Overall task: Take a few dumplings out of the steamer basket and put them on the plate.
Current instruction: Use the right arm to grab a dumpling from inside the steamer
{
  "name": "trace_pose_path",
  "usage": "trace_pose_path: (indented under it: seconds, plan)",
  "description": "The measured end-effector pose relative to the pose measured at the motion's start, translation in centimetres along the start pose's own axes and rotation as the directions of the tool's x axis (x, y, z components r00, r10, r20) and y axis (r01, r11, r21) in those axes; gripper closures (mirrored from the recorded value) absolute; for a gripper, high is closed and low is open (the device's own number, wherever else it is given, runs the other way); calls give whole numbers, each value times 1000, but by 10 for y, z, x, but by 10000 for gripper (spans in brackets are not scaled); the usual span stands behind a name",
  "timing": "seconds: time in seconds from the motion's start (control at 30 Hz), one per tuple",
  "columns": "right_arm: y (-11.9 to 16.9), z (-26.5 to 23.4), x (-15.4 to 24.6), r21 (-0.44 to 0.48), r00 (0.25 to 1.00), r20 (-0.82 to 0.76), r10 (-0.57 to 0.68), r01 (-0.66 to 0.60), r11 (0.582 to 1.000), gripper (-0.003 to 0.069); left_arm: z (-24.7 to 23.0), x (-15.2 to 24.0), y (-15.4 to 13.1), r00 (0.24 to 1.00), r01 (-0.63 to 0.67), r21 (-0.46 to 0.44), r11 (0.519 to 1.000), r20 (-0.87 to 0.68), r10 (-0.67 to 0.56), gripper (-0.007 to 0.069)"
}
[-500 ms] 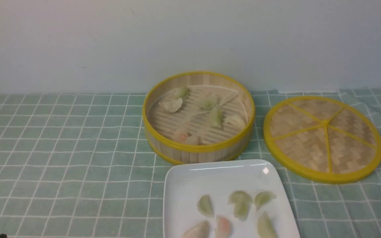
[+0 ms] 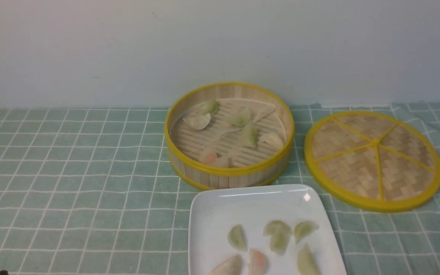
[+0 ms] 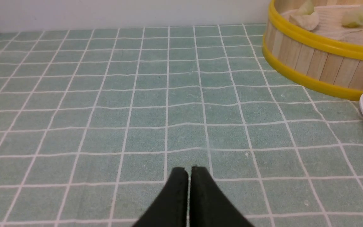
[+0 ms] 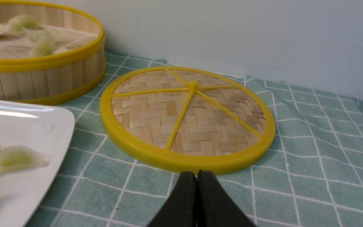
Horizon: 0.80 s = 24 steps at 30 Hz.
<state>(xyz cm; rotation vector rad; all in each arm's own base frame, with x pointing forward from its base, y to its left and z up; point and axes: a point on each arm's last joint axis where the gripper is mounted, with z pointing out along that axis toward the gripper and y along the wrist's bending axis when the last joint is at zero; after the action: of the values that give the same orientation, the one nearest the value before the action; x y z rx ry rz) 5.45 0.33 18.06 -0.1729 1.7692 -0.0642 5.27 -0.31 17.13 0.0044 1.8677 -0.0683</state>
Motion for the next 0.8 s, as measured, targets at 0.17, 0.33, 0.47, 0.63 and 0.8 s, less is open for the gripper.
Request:
trace_pose_path:
  seconds: [0.17, 0.33, 0.47, 0.63, 0.8]
  plan:
    - [0, 0, 0, -2, 1000, 0, 10, -10, 1000, 672, 0, 0, 0, 1000, 0, 0, 1000, 0, 0, 631]
    - [2, 0, -9, -55, 944, 108, 312, -308, 950, 672, 0, 0, 0, 1000, 0, 0, 1000, 0, 0, 631]
    - [-6, -3, -25, -113, 774, 270, 573, -565, 817, 672, 0, 0, 0, 1000, 0, 0, 1000, 0, 0, 631]
    - [-17, -8, -33, -147, 605, 390, 694, -703, 696, 672, 0, 0, 0, 1000, 0, 0, 1000, 0, 0, 631]
    - [-22, -10, -35, -169, 506, 433, 746, -767, 619, 672, 0, 0, 0, 1000, 0, 0, 1000, 0, 0, 631]
